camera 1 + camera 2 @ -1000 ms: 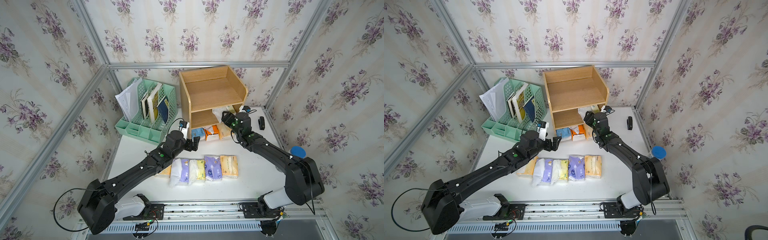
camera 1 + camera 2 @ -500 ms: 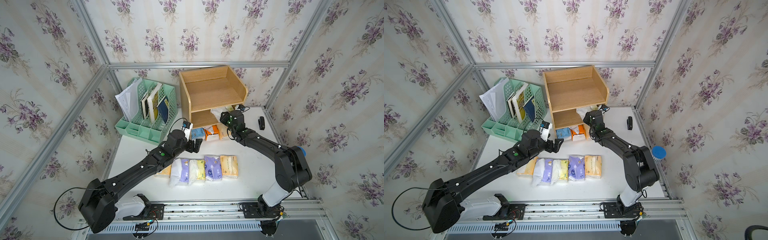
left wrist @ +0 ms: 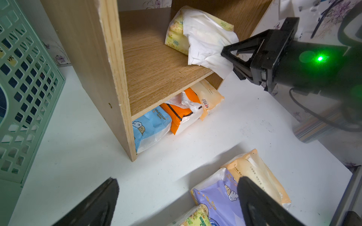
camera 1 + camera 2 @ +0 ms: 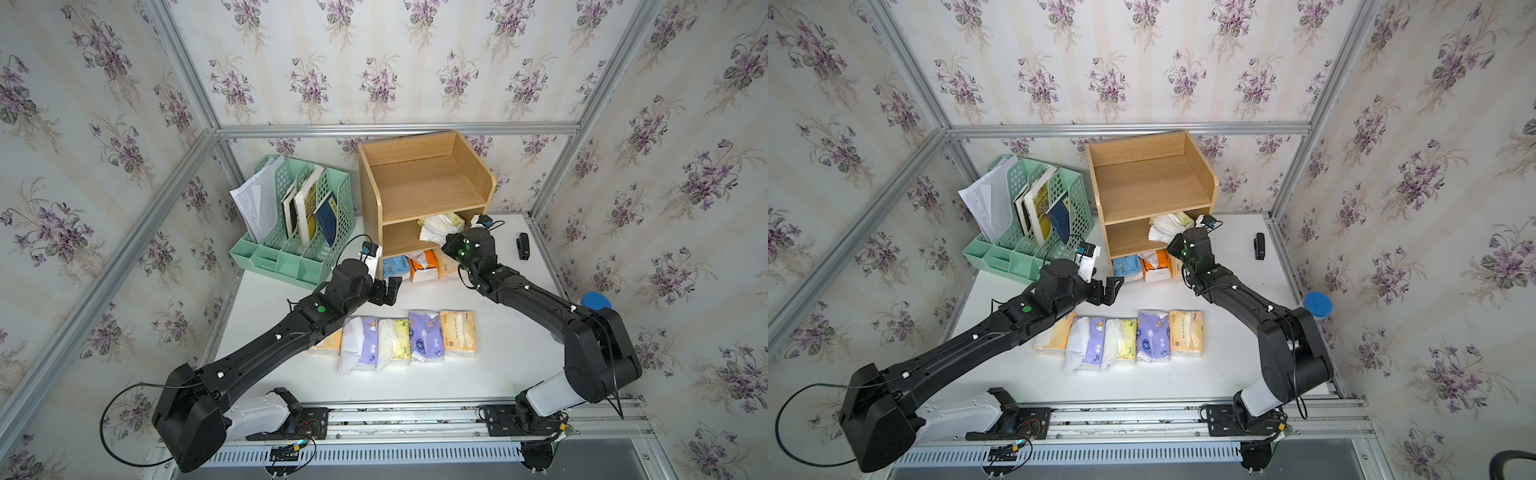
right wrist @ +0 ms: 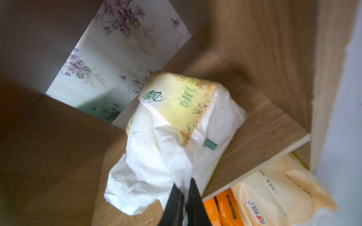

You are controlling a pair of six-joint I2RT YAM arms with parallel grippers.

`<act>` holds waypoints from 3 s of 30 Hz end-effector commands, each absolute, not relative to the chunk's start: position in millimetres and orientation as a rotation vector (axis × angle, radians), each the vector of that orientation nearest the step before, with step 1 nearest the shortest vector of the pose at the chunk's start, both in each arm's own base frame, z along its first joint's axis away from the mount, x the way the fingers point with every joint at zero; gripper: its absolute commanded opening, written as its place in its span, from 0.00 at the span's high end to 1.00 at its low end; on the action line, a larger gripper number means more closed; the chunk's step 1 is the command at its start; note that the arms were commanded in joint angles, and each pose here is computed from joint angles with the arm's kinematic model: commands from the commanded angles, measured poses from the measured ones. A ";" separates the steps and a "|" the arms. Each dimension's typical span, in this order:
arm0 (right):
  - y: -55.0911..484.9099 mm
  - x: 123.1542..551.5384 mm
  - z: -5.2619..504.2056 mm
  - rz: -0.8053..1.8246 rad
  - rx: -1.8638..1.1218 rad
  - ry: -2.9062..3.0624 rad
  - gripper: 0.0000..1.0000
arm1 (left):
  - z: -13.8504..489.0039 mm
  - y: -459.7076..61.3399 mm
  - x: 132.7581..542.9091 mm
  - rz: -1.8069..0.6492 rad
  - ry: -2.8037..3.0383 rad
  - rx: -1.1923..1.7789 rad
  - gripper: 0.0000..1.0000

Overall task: Remove the tissue boxes from the shelf
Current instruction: Adjust the box of tissues on the shelf, then pick up a box of tissues from the shelf, then place the box of tissues at the center of the board.

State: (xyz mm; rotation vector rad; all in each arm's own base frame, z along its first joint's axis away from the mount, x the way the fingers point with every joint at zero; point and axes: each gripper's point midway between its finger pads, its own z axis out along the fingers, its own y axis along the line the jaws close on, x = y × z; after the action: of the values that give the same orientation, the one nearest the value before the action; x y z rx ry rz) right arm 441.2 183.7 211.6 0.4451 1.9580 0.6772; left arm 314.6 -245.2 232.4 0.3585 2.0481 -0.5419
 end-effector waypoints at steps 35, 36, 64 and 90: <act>197.6 427.9 261.8 0.865 0.219 1.891 0.30 | 241.4 -265.5 330.1 -0.528 2.059 0.367 0.01; 198.1 430.7 258.6 0.858 0.229 1.903 0.30 | 242.8 -265.7 331.3 -0.524 2.056 0.368 0.01; 194.2 436.1 224.5 0.757 0.338 1.983 0.81 | 242.6 -249.8 344.2 -0.425 2.077 0.263 0.01; 65.3 295.7 198.4 0.340 0.478 2.058 0.98 | 251.0 -358.7 272.2 -0.658 1.982 0.576 0.01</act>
State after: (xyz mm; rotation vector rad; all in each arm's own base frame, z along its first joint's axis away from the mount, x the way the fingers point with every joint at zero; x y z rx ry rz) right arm 308.0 91.1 211.4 0.4092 2.0324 0.4672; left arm 277.4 -342.8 235.3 0.5219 2.0498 -0.6239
